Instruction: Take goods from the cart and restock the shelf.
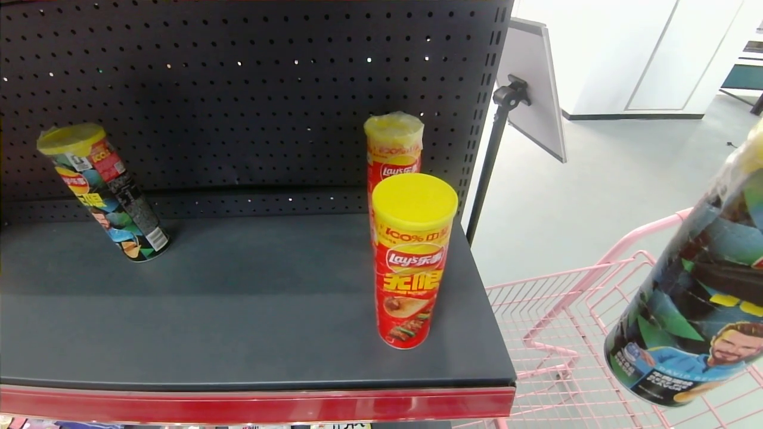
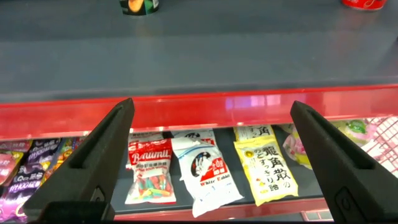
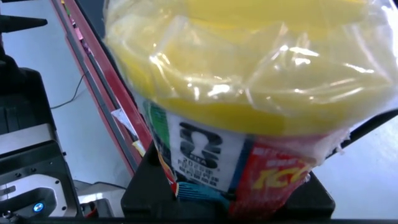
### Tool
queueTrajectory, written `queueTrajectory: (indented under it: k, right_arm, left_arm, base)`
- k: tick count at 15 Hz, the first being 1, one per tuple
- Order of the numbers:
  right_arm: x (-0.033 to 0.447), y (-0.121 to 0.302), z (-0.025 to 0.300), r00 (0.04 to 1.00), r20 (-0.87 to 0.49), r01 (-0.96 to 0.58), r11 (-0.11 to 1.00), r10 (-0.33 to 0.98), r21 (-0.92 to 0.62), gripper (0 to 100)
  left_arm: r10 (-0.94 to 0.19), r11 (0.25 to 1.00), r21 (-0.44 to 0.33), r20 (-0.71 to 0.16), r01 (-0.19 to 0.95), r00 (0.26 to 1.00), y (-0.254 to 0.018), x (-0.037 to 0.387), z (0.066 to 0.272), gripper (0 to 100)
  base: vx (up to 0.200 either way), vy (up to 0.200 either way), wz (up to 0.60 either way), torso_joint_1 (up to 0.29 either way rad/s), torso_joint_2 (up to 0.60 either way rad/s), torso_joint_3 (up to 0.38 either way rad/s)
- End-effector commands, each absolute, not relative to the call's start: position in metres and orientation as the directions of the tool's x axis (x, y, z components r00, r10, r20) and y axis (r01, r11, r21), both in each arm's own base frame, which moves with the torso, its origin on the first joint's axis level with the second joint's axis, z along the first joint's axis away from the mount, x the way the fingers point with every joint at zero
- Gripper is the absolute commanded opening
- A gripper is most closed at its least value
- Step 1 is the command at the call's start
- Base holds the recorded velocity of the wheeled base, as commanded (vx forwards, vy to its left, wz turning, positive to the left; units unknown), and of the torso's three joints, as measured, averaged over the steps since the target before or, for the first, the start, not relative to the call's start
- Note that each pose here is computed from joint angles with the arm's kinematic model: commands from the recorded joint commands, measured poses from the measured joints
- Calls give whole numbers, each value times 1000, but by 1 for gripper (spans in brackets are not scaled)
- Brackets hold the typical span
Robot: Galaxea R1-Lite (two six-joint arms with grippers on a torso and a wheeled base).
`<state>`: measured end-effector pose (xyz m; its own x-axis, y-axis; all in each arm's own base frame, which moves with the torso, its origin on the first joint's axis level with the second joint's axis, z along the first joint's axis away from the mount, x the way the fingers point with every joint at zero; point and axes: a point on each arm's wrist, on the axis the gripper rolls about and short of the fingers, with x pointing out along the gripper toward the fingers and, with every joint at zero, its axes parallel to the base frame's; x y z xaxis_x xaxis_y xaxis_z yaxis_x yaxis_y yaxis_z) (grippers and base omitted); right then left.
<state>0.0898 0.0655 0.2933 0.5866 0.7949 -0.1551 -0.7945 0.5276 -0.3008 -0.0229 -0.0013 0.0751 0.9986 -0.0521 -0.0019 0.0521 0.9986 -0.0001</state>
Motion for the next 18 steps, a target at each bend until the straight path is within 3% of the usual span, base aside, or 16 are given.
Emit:
queueTrajectory:
  k: [1, 10, 18]
  right_arm:
    - [87, 64, 293, 585, -152, -795, 526, 797, -302, 0]
    - [79, 58, 297, 592, -117, -784, 536, 798, -312, 0]
    - [75, 64, 293, 508, -130, -838, 453, 852, -303, 0]
  left_arm:
    - [-52, 999, 0, -3, 52, 999, -1, -23, 75, 100]
    - [-52, 999, 0, -3, 52, 999, -1, -23, 75, 100]
    - [-54, 999, 1, -3, 54, 999, -1, -23, 75, 100]
  base:
    - [0, 0, 0, -110, 295, 159]
    - [0, 0, 0, -4, 9, 6]
    - [0, 25, 0, 0, 1, 1]
